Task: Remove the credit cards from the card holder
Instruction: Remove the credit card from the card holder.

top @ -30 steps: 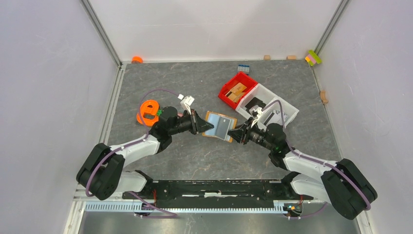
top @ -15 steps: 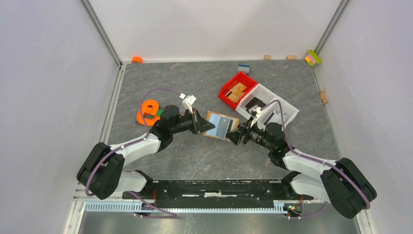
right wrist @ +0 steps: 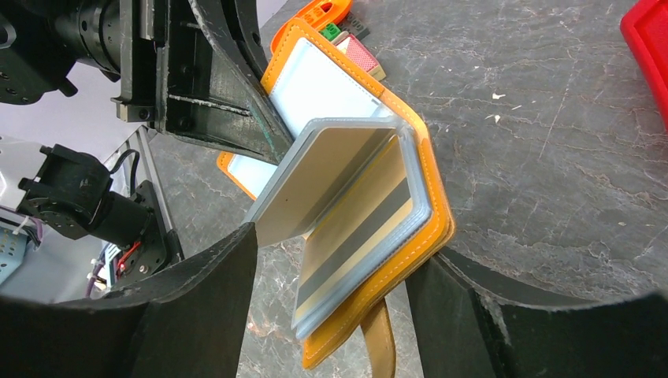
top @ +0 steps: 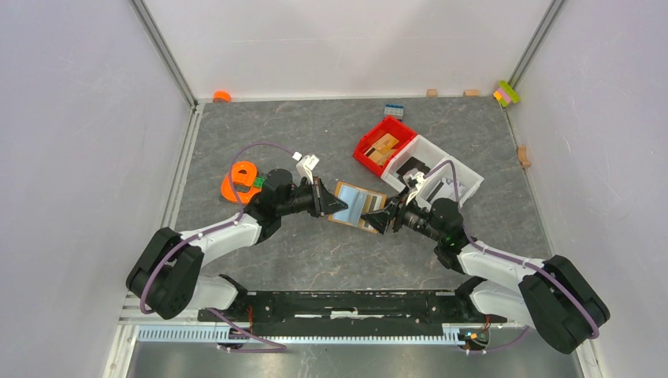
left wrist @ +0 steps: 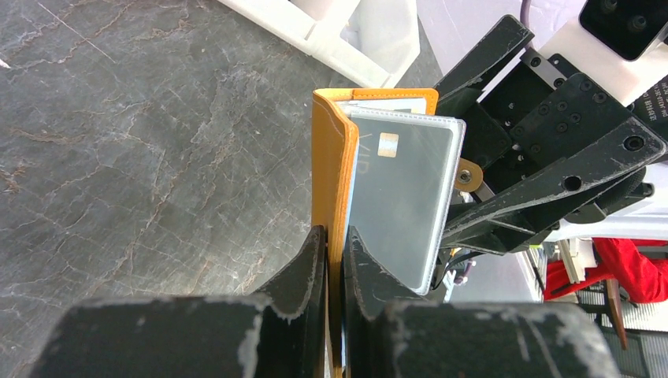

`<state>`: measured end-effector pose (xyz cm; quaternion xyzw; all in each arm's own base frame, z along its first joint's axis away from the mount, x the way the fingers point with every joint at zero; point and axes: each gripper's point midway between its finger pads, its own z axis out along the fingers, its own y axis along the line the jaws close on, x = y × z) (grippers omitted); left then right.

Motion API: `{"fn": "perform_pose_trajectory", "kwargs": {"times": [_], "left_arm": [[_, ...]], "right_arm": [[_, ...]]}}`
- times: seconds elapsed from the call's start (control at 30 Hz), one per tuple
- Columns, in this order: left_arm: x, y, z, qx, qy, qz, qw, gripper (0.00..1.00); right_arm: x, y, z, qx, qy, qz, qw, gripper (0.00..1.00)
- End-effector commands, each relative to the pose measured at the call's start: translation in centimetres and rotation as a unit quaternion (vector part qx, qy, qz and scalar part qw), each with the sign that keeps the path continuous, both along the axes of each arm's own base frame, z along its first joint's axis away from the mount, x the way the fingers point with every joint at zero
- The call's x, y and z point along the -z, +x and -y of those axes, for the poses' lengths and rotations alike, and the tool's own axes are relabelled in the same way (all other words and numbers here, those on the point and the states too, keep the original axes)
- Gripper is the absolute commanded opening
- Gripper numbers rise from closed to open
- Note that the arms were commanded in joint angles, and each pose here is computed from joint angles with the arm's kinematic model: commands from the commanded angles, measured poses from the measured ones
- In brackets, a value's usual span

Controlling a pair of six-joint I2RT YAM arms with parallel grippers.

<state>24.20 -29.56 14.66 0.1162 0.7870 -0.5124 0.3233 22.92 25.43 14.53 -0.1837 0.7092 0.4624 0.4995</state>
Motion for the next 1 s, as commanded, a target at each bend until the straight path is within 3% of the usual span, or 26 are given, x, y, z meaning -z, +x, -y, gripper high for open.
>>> {"fn": "perform_pose_trajectory", "kwargs": {"times": [0.0,0.97], "left_arm": [[-2.07,0.79,0.77,0.007,-0.015,0.037,0.999,0.02],[-2.21,0.2,1.51,0.028,-0.018,0.037,0.999,0.02]], "right_arm": [[-1.54,-0.18,-0.18,-0.008,0.02,0.026,0.999,0.72],[-1.45,-0.19,-0.35,-0.012,0.021,0.023,0.999,0.71]]}}
